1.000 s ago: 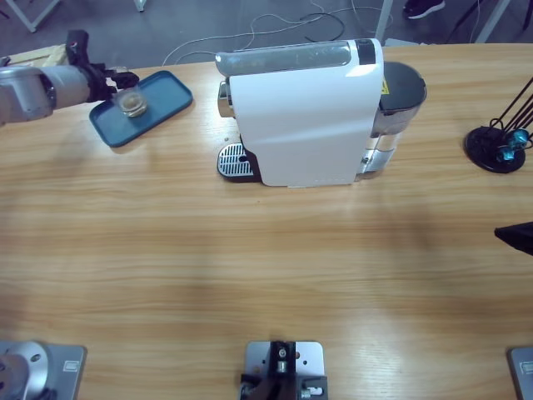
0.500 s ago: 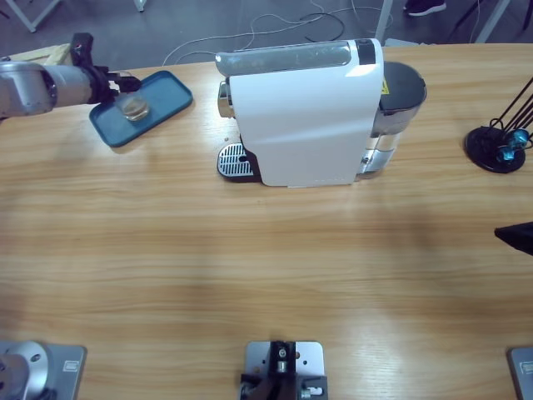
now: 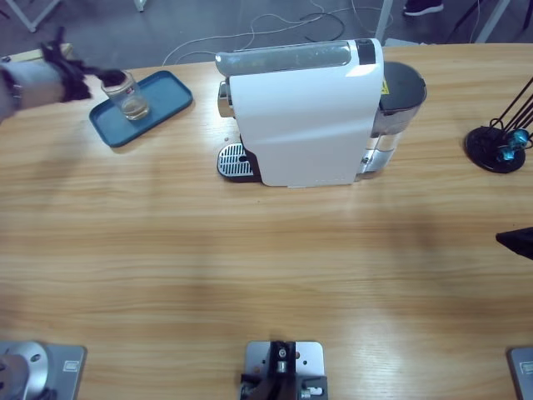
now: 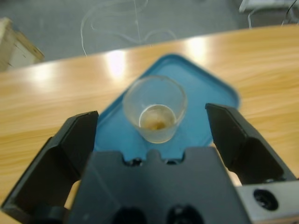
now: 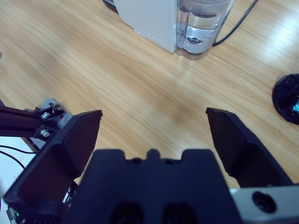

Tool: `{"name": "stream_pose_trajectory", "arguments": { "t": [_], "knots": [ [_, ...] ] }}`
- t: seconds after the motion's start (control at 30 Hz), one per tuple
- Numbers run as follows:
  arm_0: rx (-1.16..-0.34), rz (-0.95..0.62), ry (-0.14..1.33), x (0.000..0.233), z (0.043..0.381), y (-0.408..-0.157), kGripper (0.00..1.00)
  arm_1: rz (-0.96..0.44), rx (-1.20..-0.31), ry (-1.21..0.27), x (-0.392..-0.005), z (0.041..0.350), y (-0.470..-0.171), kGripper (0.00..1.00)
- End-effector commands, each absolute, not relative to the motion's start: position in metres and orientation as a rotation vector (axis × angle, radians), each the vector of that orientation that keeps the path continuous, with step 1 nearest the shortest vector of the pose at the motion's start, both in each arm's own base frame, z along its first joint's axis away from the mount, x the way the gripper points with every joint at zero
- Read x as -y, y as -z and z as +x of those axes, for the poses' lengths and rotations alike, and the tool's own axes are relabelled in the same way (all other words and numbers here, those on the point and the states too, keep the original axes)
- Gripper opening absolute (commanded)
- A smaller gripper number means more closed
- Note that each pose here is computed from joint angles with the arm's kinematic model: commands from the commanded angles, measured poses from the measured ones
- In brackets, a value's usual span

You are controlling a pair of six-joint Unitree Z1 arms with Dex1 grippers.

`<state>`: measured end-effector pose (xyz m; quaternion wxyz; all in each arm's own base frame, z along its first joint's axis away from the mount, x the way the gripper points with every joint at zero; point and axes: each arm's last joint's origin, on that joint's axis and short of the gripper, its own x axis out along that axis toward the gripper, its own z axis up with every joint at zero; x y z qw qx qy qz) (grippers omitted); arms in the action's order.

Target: Pour coffee

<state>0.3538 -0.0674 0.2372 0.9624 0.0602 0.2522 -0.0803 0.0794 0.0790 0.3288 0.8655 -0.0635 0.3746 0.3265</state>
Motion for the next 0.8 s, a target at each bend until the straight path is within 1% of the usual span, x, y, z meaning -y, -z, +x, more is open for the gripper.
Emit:
{"name": "stream_pose_trajectory", "arguments": {
  "t": [0.03, 0.13, 0.2, 0.23, 0.3, 0.37, 0.47, 0.57, 0.63, 0.8],
  "knots": [
    [-0.453, 0.074, 0.311, 0.072, 0.221, -0.317, 0.987, -0.177, -0.812, -0.614, -0.069, 0.073, -0.331, 1.000],
    [-0.502, 0.062, 0.452, 0.081, 0.158, -0.317, 0.987, -0.203, -0.782, -0.607, -0.062, 0.067, -0.334, 1.000],
    [-0.541, 0.061, 0.528, 0.079, 0.124, -0.309, 0.987, -0.223, -0.777, -0.604, -0.062, 0.068, -0.334, 1.000],
    [-0.549, 0.064, 0.550, 0.076, 0.113, -0.307, 0.987, -0.233, -0.779, -0.607, -0.063, 0.069, -0.333, 1.000],
    [-0.532, 0.052, 0.594, 0.069, 0.097, -0.305, 0.987, -0.242, -0.779, -0.610, -0.064, 0.070, -0.333, 1.000],
    [-0.521, 0.032, 0.668, 0.065, 0.084, -0.304, 0.987, -0.256, -0.776, -0.621, -0.065, 0.070, -0.333, 1.000],
    [-0.559, 0.034, 0.706, 0.059, 0.071, -0.297, 0.987, -0.305, -0.739, -0.657, -0.061, 0.066, -0.334, 1.000],
    [-0.594, 0.056, 0.758, 0.059, 0.063, -0.293, 0.987, -0.287, -0.698, -0.659, -0.054, 0.059, -0.335, 1.000],
    [-0.633, 0.069, 0.771, 0.062, 0.065, -0.295, 0.987, -0.282, -0.703, -0.655, -0.054, 0.060, -0.335, 1.000],
    [-0.631, 0.082, 0.785, 0.062, 0.064, -0.293, 0.987, -0.283, -0.713, -0.636, -0.056, 0.063, -0.334, 1.000]
  ]
}}
